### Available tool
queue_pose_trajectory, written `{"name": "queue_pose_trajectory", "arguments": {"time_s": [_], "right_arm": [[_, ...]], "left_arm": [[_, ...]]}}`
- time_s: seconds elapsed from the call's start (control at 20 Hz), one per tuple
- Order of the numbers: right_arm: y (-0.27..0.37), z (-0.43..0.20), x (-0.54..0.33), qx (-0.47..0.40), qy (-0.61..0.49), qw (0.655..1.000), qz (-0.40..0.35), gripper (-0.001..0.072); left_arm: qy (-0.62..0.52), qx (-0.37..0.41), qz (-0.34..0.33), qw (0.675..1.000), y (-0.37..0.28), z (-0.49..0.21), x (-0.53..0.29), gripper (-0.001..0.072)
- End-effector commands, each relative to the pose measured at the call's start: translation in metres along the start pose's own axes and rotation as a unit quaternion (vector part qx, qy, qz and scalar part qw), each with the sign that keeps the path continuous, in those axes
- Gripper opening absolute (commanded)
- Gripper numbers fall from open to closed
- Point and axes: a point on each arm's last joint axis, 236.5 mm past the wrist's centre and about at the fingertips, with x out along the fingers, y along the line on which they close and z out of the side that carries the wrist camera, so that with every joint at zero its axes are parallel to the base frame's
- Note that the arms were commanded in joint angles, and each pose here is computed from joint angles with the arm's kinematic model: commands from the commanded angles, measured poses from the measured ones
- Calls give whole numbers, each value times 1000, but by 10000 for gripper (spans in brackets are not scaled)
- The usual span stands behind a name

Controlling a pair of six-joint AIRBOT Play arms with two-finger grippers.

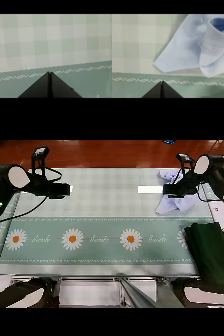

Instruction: Fold the shirts.

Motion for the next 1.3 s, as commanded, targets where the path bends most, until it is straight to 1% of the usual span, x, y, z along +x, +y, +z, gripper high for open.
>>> {"name": "queue_pose_trajectory", "arguments": {"time_s": [0.0, 0.8, 0.95, 1.05, 1.1, 1.15, 1.2, 1.25], "right_arm": [[0, 0, 0, 0, 0, 1000, 0, 21], [0, 1, 0, 0, -3, 1000, 1, 21], [1, 15, 0, 0, -32, 999, 3, 21], [3, 31, -2, 0, -65, 998, 5, 23], [1, 44, -4, -3, -93, 996, 1, 59], [-6, 60, -7, -11, -127, 992, -14, 249], [-16, 76, -13, -23, -163, 986, -37, 427], [-29, 95, -22, -31, -203, 976, -70, 413]], "left_arm": [[0, 0, 0, 1000, 0, 0, 0, 20], [-2, 0, 0, 1000, 0, 1, 0, 21], [-38, 0, -5, 999, -2, 18, 0, 21], [-84, 1, -9, 996, -4, 41, 1, 22], [-115, 8, -11, 993, -4, 56, 1, 40], [-158, 27, -9, 987, -2, 77, -1, 139], [-196, 57, 1, 979, 2, 95, -6, 342], [-235, 81, 19, 968, 11, 114, -13, 503]]}}
